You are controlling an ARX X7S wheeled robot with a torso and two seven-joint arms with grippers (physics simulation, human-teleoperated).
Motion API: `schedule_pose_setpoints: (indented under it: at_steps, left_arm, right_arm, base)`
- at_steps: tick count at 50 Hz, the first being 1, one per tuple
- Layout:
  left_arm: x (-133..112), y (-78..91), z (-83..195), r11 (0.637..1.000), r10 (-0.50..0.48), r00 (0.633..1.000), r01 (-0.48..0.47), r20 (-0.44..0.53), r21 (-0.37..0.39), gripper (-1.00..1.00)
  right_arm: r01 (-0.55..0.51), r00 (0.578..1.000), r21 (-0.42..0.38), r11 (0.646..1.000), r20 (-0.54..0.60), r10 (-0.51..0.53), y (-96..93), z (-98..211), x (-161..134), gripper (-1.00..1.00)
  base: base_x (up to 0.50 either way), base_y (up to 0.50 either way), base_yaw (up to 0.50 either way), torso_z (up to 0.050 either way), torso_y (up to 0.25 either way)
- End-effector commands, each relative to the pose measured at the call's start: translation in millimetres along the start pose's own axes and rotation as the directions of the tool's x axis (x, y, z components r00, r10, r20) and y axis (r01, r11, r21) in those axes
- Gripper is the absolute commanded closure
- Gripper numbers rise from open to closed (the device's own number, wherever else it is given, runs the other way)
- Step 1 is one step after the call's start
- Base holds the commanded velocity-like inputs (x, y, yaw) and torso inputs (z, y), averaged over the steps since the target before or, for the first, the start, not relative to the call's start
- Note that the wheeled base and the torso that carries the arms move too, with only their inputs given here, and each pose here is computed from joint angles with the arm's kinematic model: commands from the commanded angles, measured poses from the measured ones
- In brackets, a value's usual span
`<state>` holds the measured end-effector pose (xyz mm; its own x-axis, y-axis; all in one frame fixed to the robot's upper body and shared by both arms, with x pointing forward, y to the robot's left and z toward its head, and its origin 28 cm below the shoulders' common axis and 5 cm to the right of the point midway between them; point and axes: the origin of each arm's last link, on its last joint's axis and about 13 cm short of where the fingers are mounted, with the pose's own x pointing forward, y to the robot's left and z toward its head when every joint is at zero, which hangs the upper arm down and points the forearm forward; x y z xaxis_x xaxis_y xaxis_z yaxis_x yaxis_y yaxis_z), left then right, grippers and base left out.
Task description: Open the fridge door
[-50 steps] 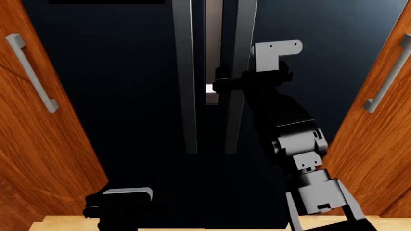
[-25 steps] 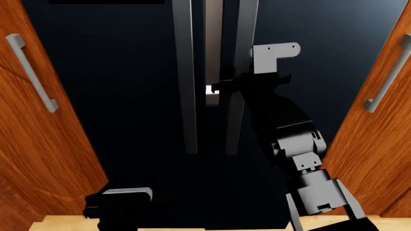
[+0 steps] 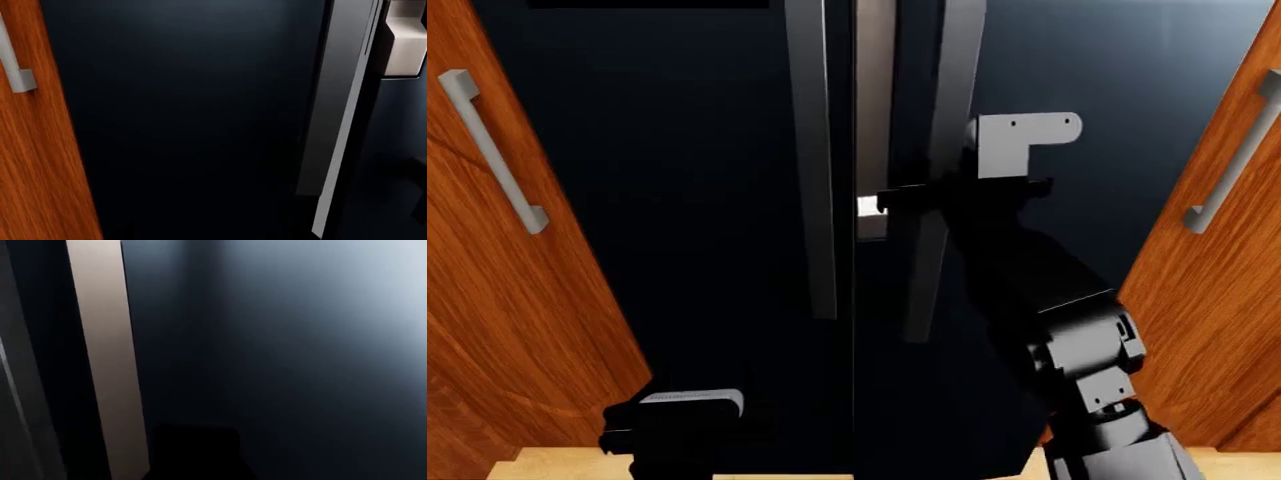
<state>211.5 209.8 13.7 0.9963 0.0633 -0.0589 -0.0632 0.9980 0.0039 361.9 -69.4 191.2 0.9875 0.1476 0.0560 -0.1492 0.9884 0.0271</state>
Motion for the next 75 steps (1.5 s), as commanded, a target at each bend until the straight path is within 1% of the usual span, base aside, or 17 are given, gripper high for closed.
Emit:
schedule_pose_setpoints:
  at_steps: [1, 7, 10, 16, 17, 25, 30, 32, 38, 47, 52, 56, 62, 63, 70, 73, 75]
  left_arm:
    - [0.3, -0.1, -0.7, 1.000, -0.003, 1.000, 0.003, 0.011, 0.006, -1.00]
    - [0.3, 0.2, -1.0, 1.000, -0.004, 1.000, 0.004, 0.013, 0.009, -1.00]
    - [0.0, 0.0, -0.8, 1.000, -0.004, 1.000, 0.004, 0.013, 0.010, -1.00]
    - [-0.8, 0.3, -1.1, 1.000, -0.005, 1.000, 0.005, 0.013, 0.010, -1.00]
    - [-0.8, 0.1, -1.0, 1.000, -0.005, 1.000, 0.005, 0.014, 0.009, -1.00]
    - [-0.9, -0.7, -0.4, 1.000, -0.007, 1.000, 0.007, 0.017, 0.010, -1.00]
    - [-0.8, -2.1, -0.7, 1.000, -0.009, 1.000, 0.009, 0.017, 0.015, -1.00]
    - [-0.5, -2.3, -0.5, 1.000, -0.009, 1.000, 0.009, 0.018, 0.016, -1.00]
    - [-0.4, -2.0, -0.7, 1.000, -0.008, 1.000, 0.008, 0.019, 0.018, -1.00]
    - [-0.7, -2.1, -0.5, 1.000, -0.009, 1.000, 0.009, 0.017, 0.017, -1.00]
    - [-0.1, -2.8, -0.5, 1.000, -0.008, 1.000, 0.008, 0.017, 0.017, -1.00]
    - [-1.7, -0.1, -1.2, 1.000, -0.008, 1.000, 0.007, 0.017, 0.019, -1.00]
    - [0.0, -3.0, -0.4, 1.000, -0.008, 1.000, 0.007, 0.017, 0.018, -1.00]
    - [0.0, -3.1, -0.4, 1.000, -0.007, 1.000, 0.007, 0.017, 0.018, -1.00]
    - [-0.1, -2.7, -0.5, 1.000, -0.007, 1.000, 0.007, 0.018, 0.018, -1.00]
    - [-0.6, -1.8, -0.6, 1.000, -0.007, 1.000, 0.006, 0.018, 0.017, -1.00]
    - [-0.8, -2.0, -0.5, 1.000, -0.007, 1.000, 0.007, 0.018, 0.017, -1.00]
  right_arm:
    - [-0.058, 0.998, 0.012, 0.998, 0.038, 0.057, 2.8, 9.4, -26.1, 1.00]
    - [-0.070, 0.997, 0.002, 0.998, 0.033, 0.070, 0.8, 11.7, -46.0, 1.00]
    - [-0.081, 0.996, -0.017, 0.997, 0.027, 0.081, 0.4, 12.7, -61.3, 1.00]
    - [-0.099, 0.995, -0.016, 0.995, 0.023, 0.099, -0.6, 11.9, -91.8, 1.00]
    - [-0.080, 0.997, -0.062, 0.995, 0.005, 0.081, -2.2, 10.0, -99.4, 1.00]
    - [-0.065, 0.998, -0.057, 0.996, -0.018, 0.064, -15.4, 3.2, -134.7, 1.00]
    - [-0.101, 0.995, -0.054, 0.993, -0.017, 0.100, -24.3, 9.0, -154.1, 1.00]
    - [-0.090, 0.996, -0.065, 0.994, -0.028, 0.088, -28.1, 11.9, -158.8, 1.00]
    - [-0.105, 0.994, -0.013, 0.994, 0.005, 0.105, -36.4, 21.0, -166.3, 1.00]
    - [-0.096, 0.995, 0.023, 0.995, 0.018, 0.096, -55.4, 32.2, -173.4, 1.00]
    - [-0.068, 0.998, 0.011, 0.998, 0.007, 0.068, -63.6, 34.3, -179.0, 1.00]
    - [-0.029, 1.000, 0.007, 1.000, 0.011, 0.029, -67.0, 34.4, -185.5, 1.00]
    - [-0.012, 1.000, -0.003, 1.000, 0.009, 0.012, -68.5, 36.4, -193.0, 1.00]
    - [-0.008, 1.000, -0.001, 1.000, 0.011, 0.009, -68.7, 36.8, -193.3, -1.00]
    - [0.025, 0.999, -0.009, 1.000, 0.023, -0.025, -67.3, 37.6, -197.7, -1.00]
    - [0.010, 1.000, -0.016, 1.000, 0.019, -0.010, -65.3, 35.1, -199.8, -1.00]
    - [-0.009, 0.999, -0.010, 1.000, 0.048, 0.009, -64.1, 32.5, -201.3, -1.00]
  base:
    - [0.00, 0.00, 0.00, 0.000, 0.000]
    - [0.00, 0.00, 0.00, 0.000, 0.002]
    - [0.00, 0.00, 0.00, 0.000, 0.003]
    - [0.00, 0.00, 0.00, 0.000, 0.002]
    - [0.00, 0.00, 0.00, 0.000, 0.000]
    - [0.00, 0.00, 0.00, 0.000, 0.001]
    - [0.00, 0.00, 0.00, 0.000, 0.002]
    - [-0.01, 0.00, 0.00, 0.000, 0.005]
    - [0.00, 0.00, 0.00, 0.000, 0.002]
    - [0.00, 0.00, 0.00, 0.000, 0.005]
    - [0.00, 0.00, 0.00, 0.000, 0.004]
    - [-0.01, 0.00, 0.00, 0.000, 0.002]
    - [0.00, 0.00, 0.00, 0.003, 0.005]
    - [0.00, 0.00, 0.00, 0.000, 0.010]
    - [0.00, 0.00, 0.00, 0.000, 0.000]
    - [0.00, 0.00, 0.00, 0.000, 0.000]
    - [0.00, 0.00, 0.00, 0.000, 0.000]
